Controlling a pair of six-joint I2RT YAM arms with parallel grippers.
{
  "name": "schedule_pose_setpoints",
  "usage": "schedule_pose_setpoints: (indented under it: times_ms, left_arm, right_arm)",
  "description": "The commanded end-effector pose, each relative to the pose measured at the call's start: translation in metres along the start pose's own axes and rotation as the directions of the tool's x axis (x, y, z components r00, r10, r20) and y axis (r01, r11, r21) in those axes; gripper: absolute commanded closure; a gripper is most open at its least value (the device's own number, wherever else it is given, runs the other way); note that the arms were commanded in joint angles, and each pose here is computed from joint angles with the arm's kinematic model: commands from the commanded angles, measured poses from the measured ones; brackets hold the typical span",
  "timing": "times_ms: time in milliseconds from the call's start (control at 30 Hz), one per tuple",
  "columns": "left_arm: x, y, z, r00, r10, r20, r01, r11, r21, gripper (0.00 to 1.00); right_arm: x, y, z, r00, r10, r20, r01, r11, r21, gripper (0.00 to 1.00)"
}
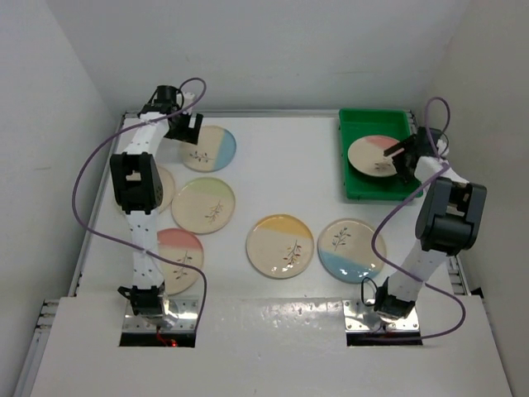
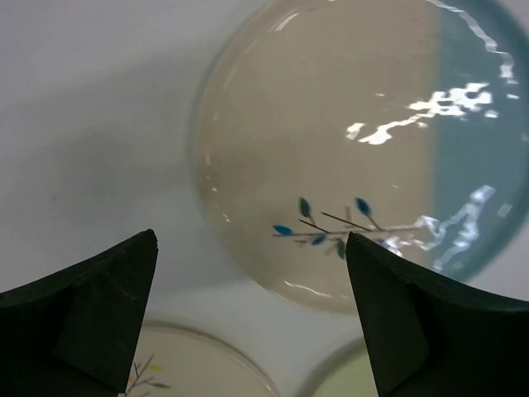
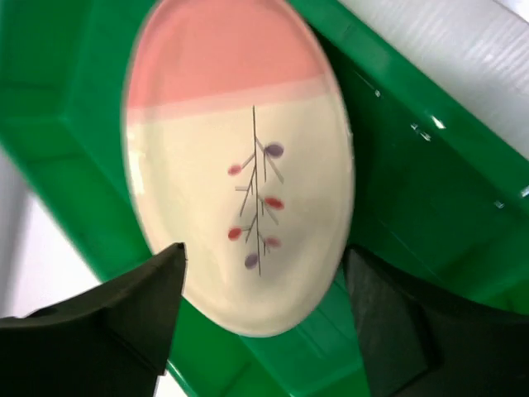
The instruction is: Place the plates into the plastic bin on the countertop
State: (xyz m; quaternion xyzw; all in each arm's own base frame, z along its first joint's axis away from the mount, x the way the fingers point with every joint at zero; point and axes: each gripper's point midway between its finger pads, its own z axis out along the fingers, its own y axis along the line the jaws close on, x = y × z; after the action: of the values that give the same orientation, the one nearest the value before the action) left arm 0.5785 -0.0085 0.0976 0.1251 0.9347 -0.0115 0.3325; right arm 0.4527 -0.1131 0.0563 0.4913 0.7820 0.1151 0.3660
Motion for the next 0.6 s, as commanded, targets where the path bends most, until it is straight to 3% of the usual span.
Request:
schedule_pose_setpoints:
  times_ms: [0, 100, 167, 300, 367, 400, 467, 500, 567]
  left_arm:
    - [-0.002, 0.028, 0.021, 0.997, -0.081, 0.013, 0.082, 0.994, -0.067, 0.03]
    - [0.008, 0.028, 0.045, 0.996, -0.094, -0.006, 0.094, 0.993, -0.065, 0.07]
    - [0.011, 0.024, 0.053, 0.995, -0.095, -0.008, 0.094, 0.995, -0.040, 0.11]
    - [0.033, 0.023, 0.067, 0.993, -0.108, -0.057, 0.107, 0.994, -0.024, 0.36]
    - [0.055, 0.009, 0.074, 0.988, -0.105, -0.112, 0.110, 0.993, 0.040, 0.44]
    - [0.059, -0.005, 0.074, 0.991, -0.072, -0.117, 0.087, 0.989, 0.123, 0.51]
    - [0.077, -0.028, 0.076, 0.986, -0.044, -0.162, 0.084, 0.964, 0.250, 0.57]
    - [0.076, -0.041, 0.072, 0.988, -0.018, -0.150, 0.068, 0.942, 0.330, 0.72]
    - [0.079, -0.051, 0.070, 0.988, 0.012, -0.154, 0.047, 0.928, 0.370, 0.92]
  right_arm:
    - [-0.001, -0.020, -0.020, 0.975, -0.215, -0.063, 0.224, 0.938, 0.264, 0.22]
    - [0.011, -0.018, -0.032, 0.933, -0.352, -0.069, 0.353, 0.865, 0.356, 0.19]
    - [0.023, -0.005, -0.037, 0.906, -0.417, -0.074, 0.416, 0.846, 0.332, 0.19]
    - [0.034, 0.027, -0.057, 0.859, -0.511, -0.025, 0.500, 0.827, 0.256, 0.19]
    - [0.035, 0.039, -0.072, 0.845, -0.534, 0.023, 0.515, 0.826, 0.230, 0.19]
    - [0.042, 0.054, -0.084, 0.822, -0.567, 0.048, 0.548, 0.812, 0.201, 0.19]
    - [0.044, 0.069, -0.092, 0.811, -0.579, 0.085, 0.560, 0.810, 0.173, 0.16]
    - [0.050, 0.083, -0.101, 0.789, -0.607, 0.093, 0.598, 0.794, 0.113, 0.16]
    - [0.062, 0.116, -0.105, 0.751, -0.644, 0.146, 0.653, 0.757, -0.017, 0.11]
